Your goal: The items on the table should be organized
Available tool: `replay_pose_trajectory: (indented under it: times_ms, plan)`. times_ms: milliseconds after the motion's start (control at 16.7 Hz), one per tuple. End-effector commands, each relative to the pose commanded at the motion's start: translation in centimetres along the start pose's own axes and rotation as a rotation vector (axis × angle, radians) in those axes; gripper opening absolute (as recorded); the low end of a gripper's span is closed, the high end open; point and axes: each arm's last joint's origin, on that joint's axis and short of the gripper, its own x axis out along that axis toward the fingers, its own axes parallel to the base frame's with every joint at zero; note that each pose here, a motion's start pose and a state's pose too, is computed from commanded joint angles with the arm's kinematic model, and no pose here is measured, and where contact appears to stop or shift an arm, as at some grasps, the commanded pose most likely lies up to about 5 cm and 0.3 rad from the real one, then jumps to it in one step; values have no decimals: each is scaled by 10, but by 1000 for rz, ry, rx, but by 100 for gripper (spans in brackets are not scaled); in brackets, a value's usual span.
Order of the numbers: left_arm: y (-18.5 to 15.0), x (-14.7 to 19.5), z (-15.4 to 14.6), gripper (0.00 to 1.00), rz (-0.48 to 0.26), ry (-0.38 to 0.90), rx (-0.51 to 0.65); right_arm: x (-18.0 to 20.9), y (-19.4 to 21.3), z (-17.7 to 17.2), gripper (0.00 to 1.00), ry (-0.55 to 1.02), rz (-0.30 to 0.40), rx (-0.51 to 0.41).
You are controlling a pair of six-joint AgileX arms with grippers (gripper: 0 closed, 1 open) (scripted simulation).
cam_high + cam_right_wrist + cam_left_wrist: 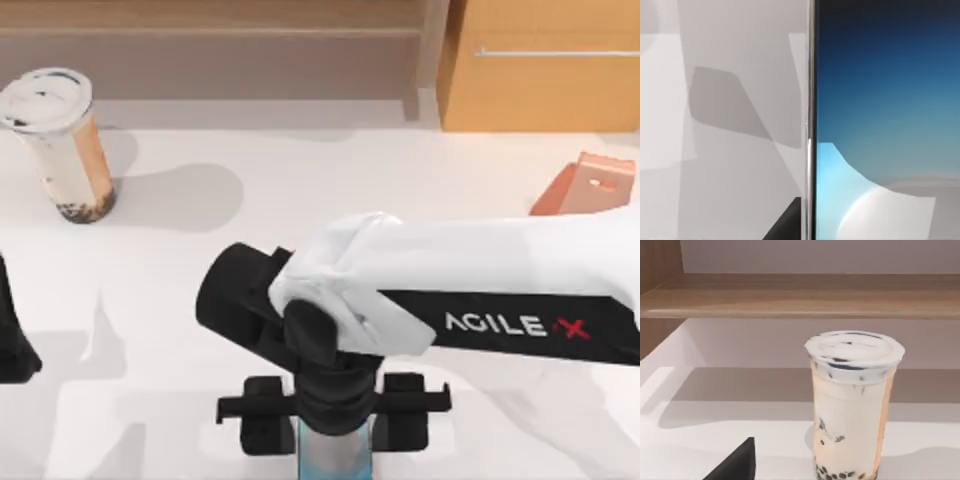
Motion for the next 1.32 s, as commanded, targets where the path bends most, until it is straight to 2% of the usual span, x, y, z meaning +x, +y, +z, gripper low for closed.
replay_pose_trajectory:
  times_ms: [300,420,720,840,1140,1320]
  plan:
    - [0,0,0,100,0,0,0,-1,0,0,0,-2,1,2]
    - [0,0,0,100,0,0,0,-8,-6,7,0,-55,24,16]
    - [0,0,0,100,0,0,0,-45,-55,40,0,-406,116,128]
    - [0,0,0,100,0,0,0,-60,-80,48,0,-557,128,192]
    - [0,0,0,100,0,0,0,-84,-136,49,0,-844,73,320]
    - [0,0,0,100,0,0,0,-86,-163,38,0,-969,-8,330]
